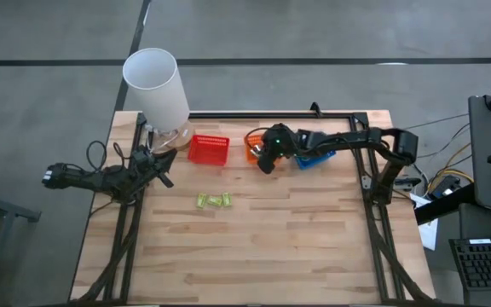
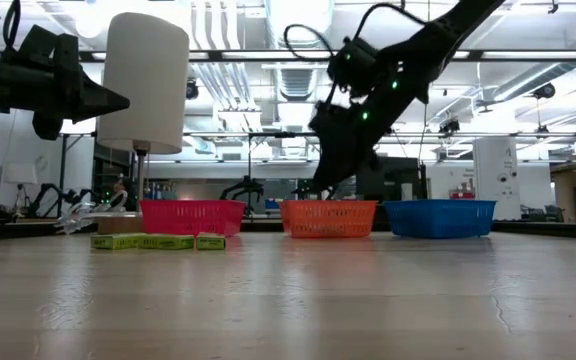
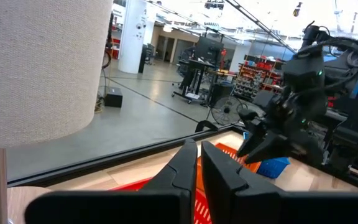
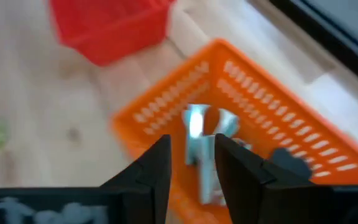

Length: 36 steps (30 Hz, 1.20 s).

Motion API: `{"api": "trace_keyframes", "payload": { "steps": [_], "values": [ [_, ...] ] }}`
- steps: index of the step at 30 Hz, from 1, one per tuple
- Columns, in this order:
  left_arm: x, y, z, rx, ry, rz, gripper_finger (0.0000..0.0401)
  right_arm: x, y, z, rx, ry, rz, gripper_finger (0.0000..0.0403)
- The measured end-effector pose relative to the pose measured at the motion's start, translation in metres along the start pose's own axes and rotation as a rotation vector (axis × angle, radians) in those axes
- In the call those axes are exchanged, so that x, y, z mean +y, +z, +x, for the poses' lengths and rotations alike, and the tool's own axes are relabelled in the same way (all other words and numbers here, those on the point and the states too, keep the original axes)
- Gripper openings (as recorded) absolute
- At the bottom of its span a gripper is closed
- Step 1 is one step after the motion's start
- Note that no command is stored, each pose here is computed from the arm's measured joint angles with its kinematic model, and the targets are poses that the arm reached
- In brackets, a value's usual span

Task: Pick and place Stapler, Stapler remover, tape
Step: Put the middle green staple box into the red bin

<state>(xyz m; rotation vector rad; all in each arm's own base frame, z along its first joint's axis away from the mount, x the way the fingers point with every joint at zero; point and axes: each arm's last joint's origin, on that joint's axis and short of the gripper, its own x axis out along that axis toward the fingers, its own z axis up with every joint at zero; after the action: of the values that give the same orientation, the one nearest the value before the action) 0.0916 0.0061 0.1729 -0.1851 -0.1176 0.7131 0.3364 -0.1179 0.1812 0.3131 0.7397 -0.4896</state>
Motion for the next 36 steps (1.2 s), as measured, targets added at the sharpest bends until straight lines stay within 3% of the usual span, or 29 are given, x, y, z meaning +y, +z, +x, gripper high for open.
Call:
{"api": "trace_keyframes", "payload": {
  "steps": [3, 7, 10, 14, 16, 19, 22, 25, 36],
  "values": [
    [0.0, 0.0, 0.0, 0.0, 0.0, 0.0, 0.0023, 0.007, 0.005, -0.015, -0.02, 0.057, -0.016, 0.0091],
    [0.0, 0.0, 0.0, 0.0, 0.0, 0.0, 0.0025, 0.016, 0.019, -0.046, -0.118, 0.102, -0.108, 0.0024],
    [0.0, 0.0, 0.0, 0.0, 0.0, 0.0, 0.0025, 0.028, 0.022, -0.07, -0.198, 0.186, -0.172, 0.0013],
    [0.0, 0.0, 0.0, 0.0, 0.0, 0.0, 0.0023, 0.058, 0.003, -0.099, -0.319, 0.35, -0.298, 0.0009],
    [0.0, 0.0, 0.0, 0.001, 0.0, 0.001, 0.0024, 0.069, -0.01, -0.112, -0.378, 0.355, -0.328, 0.0009],
    [0.0, 0.0, 0.0, 0.001, 0.0, 0.001, 0.0026, 0.074, -0.033, -0.129, -0.439, 0.276, -0.329, 0.0008],
    [0.0, 0.0, 0.0, 0.001, 0.0, 0.001, 0.0025, 0.068, -0.052, -0.147, -0.472, 0.217, -0.359, 0.0008],
    [0.0, 0.0, 0.0, 0.0, 0.0, 0.0, 0.0023, 0.058, -0.069, -0.159, -0.463, 0.248, -0.359, 0.0008],
    [0.0, 0.0, 0.0, 0.0, 0.0, 0.0, 0.0023, 0.017, -0.126, -0.177, -0.491, 0.326, -0.2, 0.0008]
  ]
}}
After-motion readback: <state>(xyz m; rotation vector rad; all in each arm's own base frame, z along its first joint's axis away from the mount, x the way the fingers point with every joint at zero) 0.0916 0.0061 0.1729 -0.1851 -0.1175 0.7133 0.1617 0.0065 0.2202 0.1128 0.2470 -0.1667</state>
